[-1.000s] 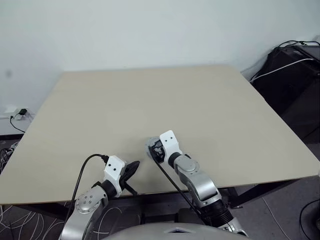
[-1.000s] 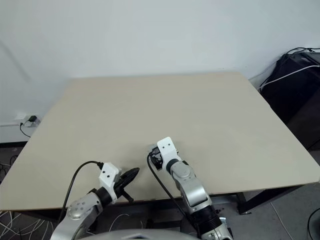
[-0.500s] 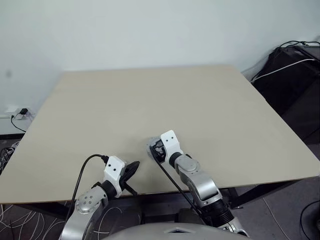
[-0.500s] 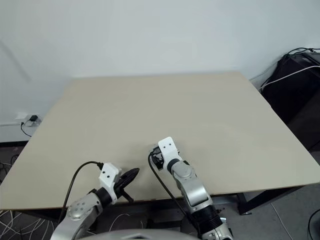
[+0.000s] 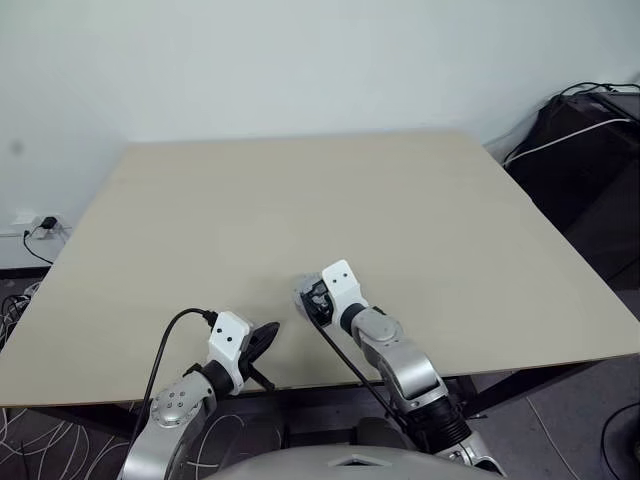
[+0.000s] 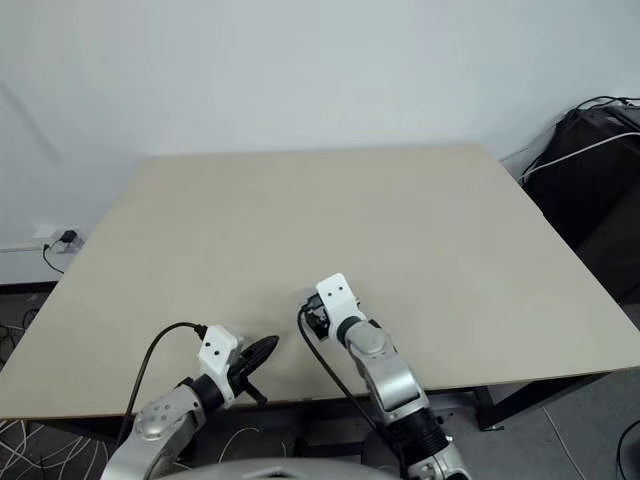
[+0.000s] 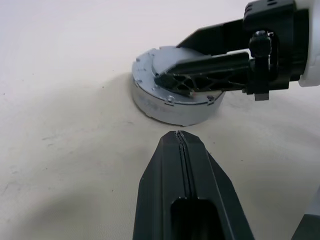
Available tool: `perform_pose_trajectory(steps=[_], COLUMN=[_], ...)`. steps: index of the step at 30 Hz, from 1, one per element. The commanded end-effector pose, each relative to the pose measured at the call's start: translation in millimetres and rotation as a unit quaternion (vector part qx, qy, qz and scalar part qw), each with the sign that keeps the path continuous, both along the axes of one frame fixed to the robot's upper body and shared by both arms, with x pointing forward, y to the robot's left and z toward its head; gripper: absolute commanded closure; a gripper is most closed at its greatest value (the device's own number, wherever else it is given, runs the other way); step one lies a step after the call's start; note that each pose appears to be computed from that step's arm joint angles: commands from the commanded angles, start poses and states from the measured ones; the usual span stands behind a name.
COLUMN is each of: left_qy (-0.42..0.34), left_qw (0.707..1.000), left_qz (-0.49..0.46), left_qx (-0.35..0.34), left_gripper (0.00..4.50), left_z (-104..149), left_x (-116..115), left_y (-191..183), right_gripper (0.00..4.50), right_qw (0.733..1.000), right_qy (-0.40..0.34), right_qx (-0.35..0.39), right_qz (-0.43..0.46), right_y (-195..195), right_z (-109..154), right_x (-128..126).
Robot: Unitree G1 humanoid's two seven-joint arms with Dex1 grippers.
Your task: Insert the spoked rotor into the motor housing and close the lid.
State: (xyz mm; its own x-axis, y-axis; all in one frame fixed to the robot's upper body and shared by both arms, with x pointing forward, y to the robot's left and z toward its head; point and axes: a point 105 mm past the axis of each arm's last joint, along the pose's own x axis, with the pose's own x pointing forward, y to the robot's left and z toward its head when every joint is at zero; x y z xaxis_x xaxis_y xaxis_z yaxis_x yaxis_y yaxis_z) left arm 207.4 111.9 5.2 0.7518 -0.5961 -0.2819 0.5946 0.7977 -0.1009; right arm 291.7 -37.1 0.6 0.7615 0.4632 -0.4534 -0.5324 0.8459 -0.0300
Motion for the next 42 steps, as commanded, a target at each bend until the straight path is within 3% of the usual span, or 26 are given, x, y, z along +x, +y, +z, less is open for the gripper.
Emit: perform_pose_trajectory(steps=[1,10,14,19,24,28,35,42], left_qy=[-0.027,-0.026,-0.027,-0.034,-0.051,-0.032,-0.022,0.039], left_qw=[1.000,1.000,1.000,0.999,0.996,0.987,0.989,0.990], left_qz=[-0.002,0.001,0.003,0.013,0.080,0.150,0.125,0.071], left_qx=[-0.009,-0.008,-0.008,-0.006,-0.008,-0.046,-0.071,-0.112], left_gripper=[4.50,4.50,4.50,4.50,4.50,4.50,4.50,4.50], left_z=[12,10,10,12,16,25,29,18], left_x=[4,3,4,8,25,52,60,70], left_y=[-3,-2,-1,0,11,28,26,7], right_gripper=[1.23,1.23,1.23,1.23,1.23,1.23,1.23,1.23], right_qw=[1.000,0.999,0.999,0.999,1.000,0.998,0.999,0.999], right_qy=[-0.002,0.034,0.026,0.007,-0.012,0.020,0.029,0.031], right_qx=[-0.012,0.013,-0.024,-0.014,-0.007,-0.024,-0.020,-0.019], right_qz=[-0.001,0.015,0.016,0.028,0.018,0.058,0.032,0.039], right_y=[-3,2,-5,-5,-7,-5,-10,-8], right_z=[0,-5,-12,-7,-3,-15,-15,-14], right_x=[2,-5,-4,-4,-1,-13,-10,-10])
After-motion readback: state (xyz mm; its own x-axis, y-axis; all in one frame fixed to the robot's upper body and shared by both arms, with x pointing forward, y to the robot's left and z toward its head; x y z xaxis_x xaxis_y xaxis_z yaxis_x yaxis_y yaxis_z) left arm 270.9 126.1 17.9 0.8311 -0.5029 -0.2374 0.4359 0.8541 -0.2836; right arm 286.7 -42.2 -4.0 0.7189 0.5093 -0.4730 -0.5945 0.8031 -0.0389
